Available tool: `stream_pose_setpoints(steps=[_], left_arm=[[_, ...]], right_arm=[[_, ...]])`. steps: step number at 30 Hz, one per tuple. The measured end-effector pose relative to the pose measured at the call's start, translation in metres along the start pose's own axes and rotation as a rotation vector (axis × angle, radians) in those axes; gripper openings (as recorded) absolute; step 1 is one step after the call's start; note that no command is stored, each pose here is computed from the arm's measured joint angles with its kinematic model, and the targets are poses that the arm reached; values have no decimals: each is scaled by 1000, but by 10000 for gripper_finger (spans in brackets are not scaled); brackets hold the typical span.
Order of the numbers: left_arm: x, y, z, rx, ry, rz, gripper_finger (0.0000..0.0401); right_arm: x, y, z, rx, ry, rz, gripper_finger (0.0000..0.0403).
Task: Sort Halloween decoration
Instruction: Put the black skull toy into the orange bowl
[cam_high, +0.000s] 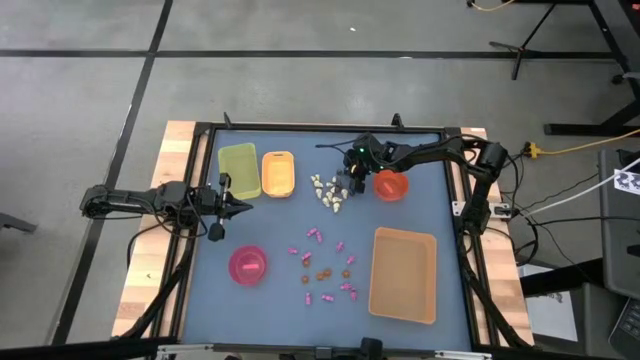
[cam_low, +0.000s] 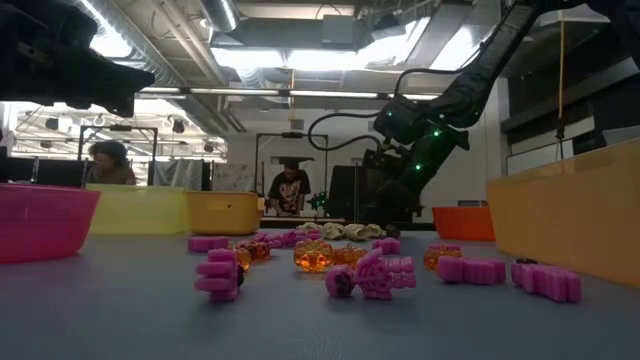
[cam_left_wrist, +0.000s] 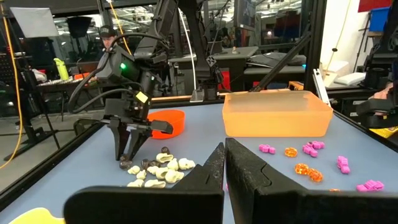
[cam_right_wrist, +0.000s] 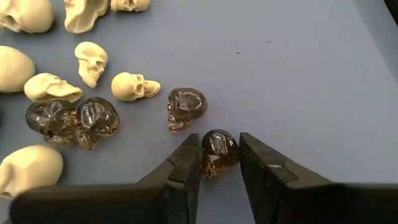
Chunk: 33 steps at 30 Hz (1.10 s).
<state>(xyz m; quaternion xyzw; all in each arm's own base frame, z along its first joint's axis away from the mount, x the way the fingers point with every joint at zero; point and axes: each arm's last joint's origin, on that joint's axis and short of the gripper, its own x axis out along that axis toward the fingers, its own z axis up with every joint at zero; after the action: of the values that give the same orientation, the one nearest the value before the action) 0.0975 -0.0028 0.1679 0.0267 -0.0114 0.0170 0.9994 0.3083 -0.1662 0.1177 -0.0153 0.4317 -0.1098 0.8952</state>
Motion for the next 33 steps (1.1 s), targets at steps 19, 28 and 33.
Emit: stream_pose_setpoints(steps=[19, 28, 33], left_arm=[[0, 0, 0, 0, 0, 0, 0], [0, 0, 0, 0, 0, 0, 0], [0, 0, 0, 0, 0, 0, 0]], right_arm=[[-12, -6, 21, -7, 54, 11, 86], [-48, -15, 61, 7, 272, 98, 86], [-74, -10, 78, 7, 399, 158, 86]])
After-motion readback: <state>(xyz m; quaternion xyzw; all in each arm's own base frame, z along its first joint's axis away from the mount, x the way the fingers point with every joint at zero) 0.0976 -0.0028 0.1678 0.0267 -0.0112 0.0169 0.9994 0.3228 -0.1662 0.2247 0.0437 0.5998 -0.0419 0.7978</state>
